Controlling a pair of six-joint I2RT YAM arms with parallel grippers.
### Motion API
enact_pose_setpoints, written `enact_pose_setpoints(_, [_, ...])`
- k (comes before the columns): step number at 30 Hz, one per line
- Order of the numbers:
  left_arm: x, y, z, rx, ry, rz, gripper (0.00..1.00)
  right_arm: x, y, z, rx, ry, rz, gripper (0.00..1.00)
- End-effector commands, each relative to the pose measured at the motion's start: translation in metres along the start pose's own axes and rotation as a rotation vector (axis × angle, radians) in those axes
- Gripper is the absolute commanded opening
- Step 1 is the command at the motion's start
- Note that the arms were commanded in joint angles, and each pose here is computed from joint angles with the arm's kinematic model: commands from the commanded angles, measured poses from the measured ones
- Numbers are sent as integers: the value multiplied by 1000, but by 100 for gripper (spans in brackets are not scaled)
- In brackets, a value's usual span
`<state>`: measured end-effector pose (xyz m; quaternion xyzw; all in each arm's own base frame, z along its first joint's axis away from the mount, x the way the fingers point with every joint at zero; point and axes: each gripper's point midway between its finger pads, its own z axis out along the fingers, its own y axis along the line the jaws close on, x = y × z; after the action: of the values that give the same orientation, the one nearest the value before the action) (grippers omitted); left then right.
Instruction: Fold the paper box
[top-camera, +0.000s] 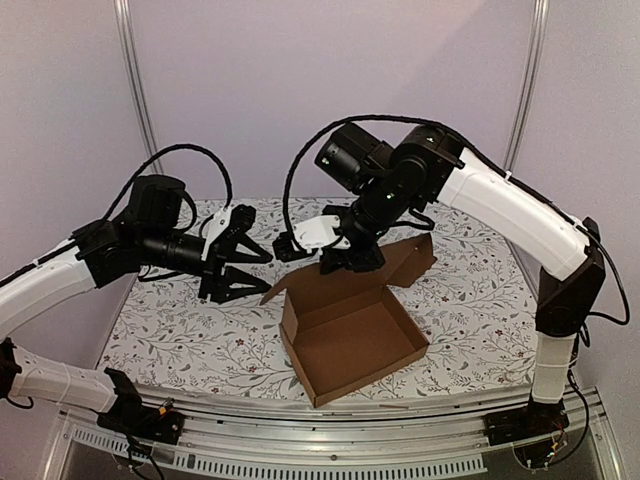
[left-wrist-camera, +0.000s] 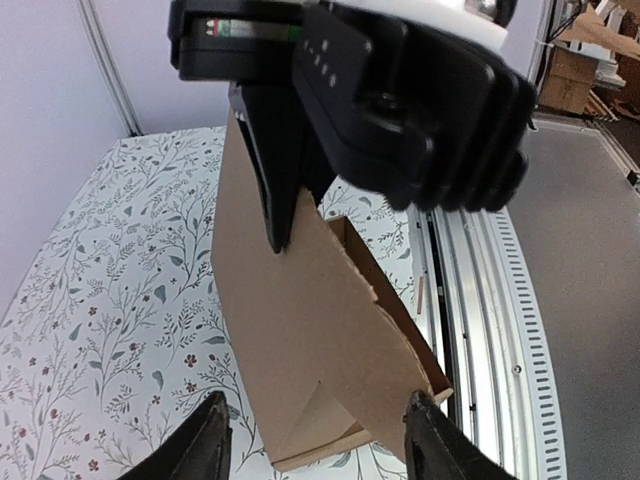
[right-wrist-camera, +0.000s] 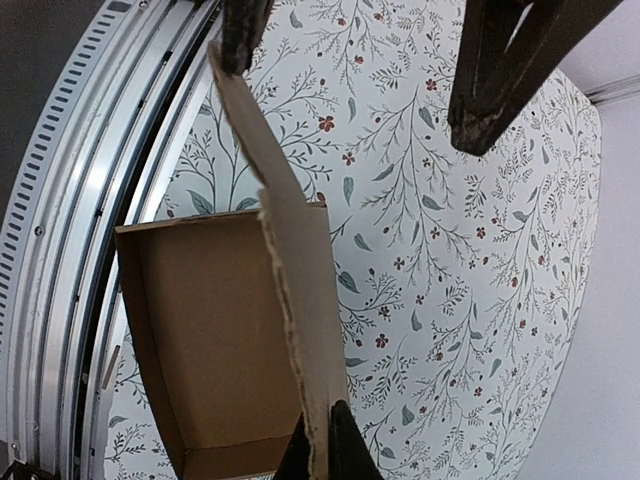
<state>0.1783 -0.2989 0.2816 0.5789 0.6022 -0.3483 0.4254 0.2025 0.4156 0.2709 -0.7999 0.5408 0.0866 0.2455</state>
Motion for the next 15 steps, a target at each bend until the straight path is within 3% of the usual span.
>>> enact_pose_setpoints(1, [0,-17,13,109,-17,-30,57,7,18,-1,-91,33,44,2])
enact_pose_setpoints(7, [4,-13,29,136,-12,-43,48,5,22,3,-116,23,66,2])
enact_pose_setpoints(15, [-11,1,33,58,-93,-3,34,0,26,2,-143,-8,68,1])
